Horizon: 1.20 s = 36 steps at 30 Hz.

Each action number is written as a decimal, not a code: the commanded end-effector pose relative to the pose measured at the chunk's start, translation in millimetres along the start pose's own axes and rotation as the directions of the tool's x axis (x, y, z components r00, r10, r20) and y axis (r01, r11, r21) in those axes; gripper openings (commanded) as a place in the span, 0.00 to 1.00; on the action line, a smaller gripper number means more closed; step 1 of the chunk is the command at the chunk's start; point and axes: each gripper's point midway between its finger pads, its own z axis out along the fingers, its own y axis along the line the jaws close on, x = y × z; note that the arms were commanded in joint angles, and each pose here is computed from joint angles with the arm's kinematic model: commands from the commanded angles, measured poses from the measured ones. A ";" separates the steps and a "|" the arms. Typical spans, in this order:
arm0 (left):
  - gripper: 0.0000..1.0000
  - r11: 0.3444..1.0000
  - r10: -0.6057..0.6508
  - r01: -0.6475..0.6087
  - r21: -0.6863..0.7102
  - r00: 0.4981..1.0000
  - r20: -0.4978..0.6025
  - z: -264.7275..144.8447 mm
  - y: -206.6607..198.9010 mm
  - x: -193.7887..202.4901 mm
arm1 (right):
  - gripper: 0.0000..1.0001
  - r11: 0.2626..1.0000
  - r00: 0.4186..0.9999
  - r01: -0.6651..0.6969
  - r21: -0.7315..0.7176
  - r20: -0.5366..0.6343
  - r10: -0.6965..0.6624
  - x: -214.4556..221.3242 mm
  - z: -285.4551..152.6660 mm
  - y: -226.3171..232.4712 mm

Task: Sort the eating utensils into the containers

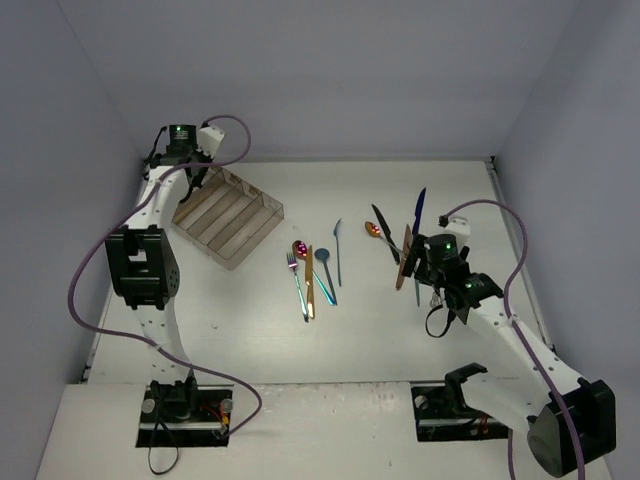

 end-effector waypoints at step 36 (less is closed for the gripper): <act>0.70 0.813 -0.581 0.556 0.172 0.758 0.298 -154.3 -95.5 -74.8 | 0.68 0.993 0.995 -0.041 -0.114 0.087 0.051 -39.5 -2.3 30.3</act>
